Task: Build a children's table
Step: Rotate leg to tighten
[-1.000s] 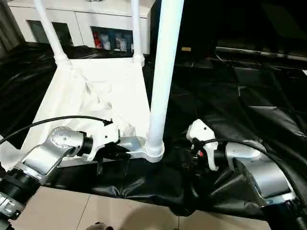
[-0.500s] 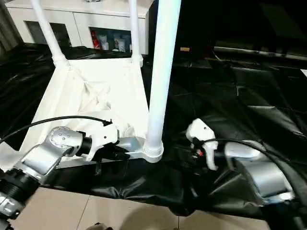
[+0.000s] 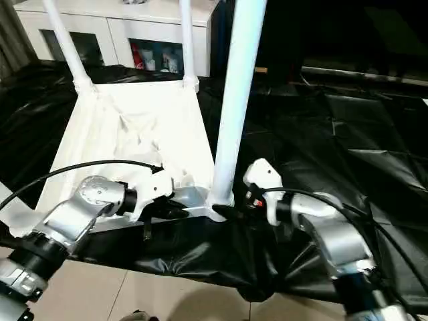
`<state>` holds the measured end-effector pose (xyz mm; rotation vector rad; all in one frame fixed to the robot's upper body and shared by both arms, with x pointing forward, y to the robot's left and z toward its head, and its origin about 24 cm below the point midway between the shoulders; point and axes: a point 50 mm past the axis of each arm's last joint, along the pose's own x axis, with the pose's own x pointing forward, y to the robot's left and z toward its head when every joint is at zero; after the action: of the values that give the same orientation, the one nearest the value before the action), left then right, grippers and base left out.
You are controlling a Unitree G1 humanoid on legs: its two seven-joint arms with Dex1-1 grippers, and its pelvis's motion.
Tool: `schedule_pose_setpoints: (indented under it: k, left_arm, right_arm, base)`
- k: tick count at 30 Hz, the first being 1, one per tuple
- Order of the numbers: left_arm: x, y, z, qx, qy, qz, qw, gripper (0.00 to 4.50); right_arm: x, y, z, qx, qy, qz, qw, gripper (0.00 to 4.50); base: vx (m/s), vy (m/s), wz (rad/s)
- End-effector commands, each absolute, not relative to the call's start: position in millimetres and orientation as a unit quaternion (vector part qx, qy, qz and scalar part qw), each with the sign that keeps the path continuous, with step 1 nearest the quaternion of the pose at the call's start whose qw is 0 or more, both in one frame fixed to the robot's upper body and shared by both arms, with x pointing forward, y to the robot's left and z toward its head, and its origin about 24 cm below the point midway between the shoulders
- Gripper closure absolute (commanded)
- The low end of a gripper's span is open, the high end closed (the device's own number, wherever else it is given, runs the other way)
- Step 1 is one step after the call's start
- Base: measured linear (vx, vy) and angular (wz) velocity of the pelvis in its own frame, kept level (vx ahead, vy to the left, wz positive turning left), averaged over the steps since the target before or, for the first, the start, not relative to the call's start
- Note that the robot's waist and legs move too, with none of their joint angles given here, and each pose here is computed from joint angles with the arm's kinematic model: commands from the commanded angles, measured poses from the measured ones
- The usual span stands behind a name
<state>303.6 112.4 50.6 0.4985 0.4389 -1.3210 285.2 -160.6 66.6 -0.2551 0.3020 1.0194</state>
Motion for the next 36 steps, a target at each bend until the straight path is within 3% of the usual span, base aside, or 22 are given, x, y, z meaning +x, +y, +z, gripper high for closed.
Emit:
schedule_pose_setpoints:
  k: [1, 16, 24, 36]
  left_arm:
    - [306, 112, 51, 0.242, 0.198, -0.597, 0.739, 4.44]
    - [307, 114, 49, 0.247, 0.2, -0.594, 0.739, 4.44]
    - [307, 115, 47, 0.248, 0.203, -0.595, 0.737, 4.5]
    - [308, 119, 46, 0.253, 0.21, -0.592, 0.736, 4.5]
  right_arm:
    - [288.1, -160.2, 66, -0.132, 0.142, 0.479, 0.856, 0.71]
    - [295.8, -149.5, 56, -0.126, 0.135, 0.479, 0.858, 0.71]
    - [300.4, -146.1, 52, -0.127, 0.13, 0.478, 0.859, 1.49]
    - [301.1, -144.1, 47, -0.134, 0.13, 0.482, 0.856, 1.75]
  base:
    - [0.0, 0.0, 0.0]
    - [0.0, 0.0, 0.0]
    - [0.0, 0.0, 0.0]
    - [0.0, 0.0, 0.0]
